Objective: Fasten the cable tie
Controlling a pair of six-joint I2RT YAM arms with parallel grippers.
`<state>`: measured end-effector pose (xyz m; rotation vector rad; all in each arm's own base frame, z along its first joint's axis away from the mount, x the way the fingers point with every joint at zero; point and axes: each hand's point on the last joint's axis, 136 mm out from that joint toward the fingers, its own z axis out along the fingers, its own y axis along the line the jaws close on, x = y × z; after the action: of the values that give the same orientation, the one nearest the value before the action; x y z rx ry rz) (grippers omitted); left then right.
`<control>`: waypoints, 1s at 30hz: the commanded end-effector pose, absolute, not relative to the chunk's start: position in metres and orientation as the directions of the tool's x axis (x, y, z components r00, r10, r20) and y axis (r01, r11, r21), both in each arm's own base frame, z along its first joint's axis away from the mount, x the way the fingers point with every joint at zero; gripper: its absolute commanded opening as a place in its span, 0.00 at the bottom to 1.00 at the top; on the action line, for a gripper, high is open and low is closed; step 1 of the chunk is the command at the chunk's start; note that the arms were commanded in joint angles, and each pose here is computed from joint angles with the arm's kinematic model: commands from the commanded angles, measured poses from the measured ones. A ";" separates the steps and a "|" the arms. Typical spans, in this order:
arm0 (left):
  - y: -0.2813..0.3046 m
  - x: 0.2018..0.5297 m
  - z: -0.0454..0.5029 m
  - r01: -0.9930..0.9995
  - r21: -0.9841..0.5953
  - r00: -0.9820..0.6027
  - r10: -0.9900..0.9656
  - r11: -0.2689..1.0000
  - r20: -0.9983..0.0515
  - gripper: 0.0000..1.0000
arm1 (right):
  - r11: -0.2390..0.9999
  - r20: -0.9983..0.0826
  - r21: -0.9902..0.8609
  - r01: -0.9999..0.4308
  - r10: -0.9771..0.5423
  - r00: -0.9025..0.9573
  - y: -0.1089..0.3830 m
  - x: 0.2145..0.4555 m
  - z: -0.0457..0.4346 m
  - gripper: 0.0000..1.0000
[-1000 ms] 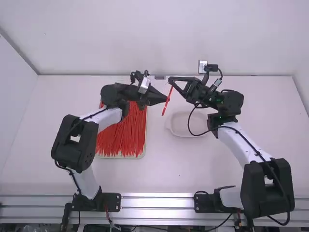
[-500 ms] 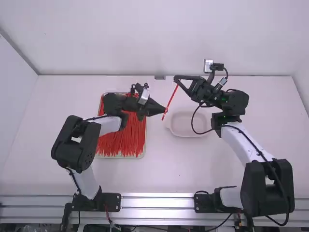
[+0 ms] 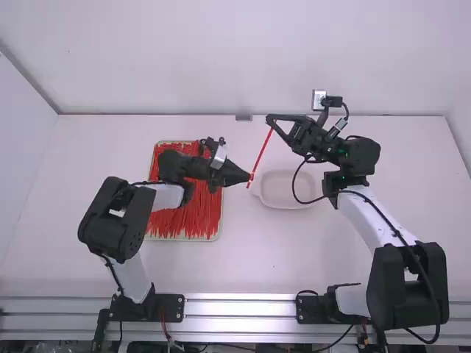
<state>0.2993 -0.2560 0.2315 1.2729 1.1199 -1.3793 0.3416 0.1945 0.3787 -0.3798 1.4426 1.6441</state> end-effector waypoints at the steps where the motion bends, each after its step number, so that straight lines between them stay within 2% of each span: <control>1: -0.254 0.282 0.214 0.969 -0.054 -0.055 0.006 -0.243 -0.998 0.02 | 0.102 -0.742 0.554 -0.826 0.512 -0.434 0.180 0.345 0.427 0.00; 3: -0.254 0.283 0.216 0.969 -0.049 -0.049 0.003 -0.242 -0.999 0.02 | 0.101 -0.743 0.553 -0.827 0.509 -0.435 0.180 0.345 0.427 0.00; 4: -0.254 0.284 0.217 0.969 -0.044 -0.045 0.002 -0.242 -0.999 0.02 | 0.103 -0.746 0.554 -0.826 0.504 -0.437 0.180 0.345 0.425 0.07; 5: -0.254 0.285 0.218 0.969 -0.042 -0.043 0.002 -0.242 -0.999 0.02 | 0.104 -0.748 0.552 -0.827 0.500 -0.436 0.181 0.345 0.425 0.08; 6: -0.254 0.286 0.220 0.970 -0.035 -0.036 0.000 -0.242 -0.999 0.02 | 0.109 -0.764 0.540 -0.834 0.480 -0.432 0.181 0.343 0.422 0.22; 7: -0.253 0.289 0.223 0.971 -0.025 -0.025 -0.001 -0.239 -1.000 0.02 | 0.109 -0.773 0.540 -0.835 0.456 -0.441 0.181 0.342 0.418 0.42; 8: -0.251 0.292 0.226 0.972 -0.027 -0.028 -0.001 -0.233 -1.000 0.02 | 0.108 -0.774 0.545 -0.831 0.444 -0.450 0.181 0.341 0.415 0.53; 9: -0.250 0.297 0.230 0.974 -0.030 -0.031 -0.001 -0.224 -1.000 0.02 | 0.104 -0.777 0.556 -0.825 0.417 -0.471 0.181 0.340 0.410 0.72; 10: -0.248 0.300 0.234 0.976 -0.030 -0.031 -0.002 -0.218 -1.000 0.02 | 0.104 -0.783 0.557 -0.824 0.395 -0.480 0.182 0.339 0.405 0.98; 14: -0.238 0.319 0.254 0.984 0.002 0.000 -0.011 -0.179 -1.000 0.02 | 0.109 -0.804 0.566 -0.817 0.292 -0.518 0.182 0.335 0.382 0.99; 21: -0.228 0.342 0.293 0.988 0.054 0.052 -0.018 -0.144 -0.998 0.02 | 0.137 -0.798 0.598 -0.790 0.199 -0.569 0.191 0.338 0.346 0.98; 24: -0.226 0.347 0.308 0.988 0.077 0.075 -0.021 -0.137 -0.997 0.02 | 0.154 -0.810 0.584 -0.797 0.182 -0.558 0.197 0.339 0.337 0.98; 30: -0.229 0.349 0.330 0.981 0.131 0.127 -0.033 -0.142 -0.991 0.02 | 0.195 -0.767 0.640 -0.744 0.219 -0.603 0.211 0.348 0.329 0.99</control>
<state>0.3482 -0.2282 0.3260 1.3431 1.0288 -1.2269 0.3457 0.2096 0.3138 -0.4750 1.7365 1.5892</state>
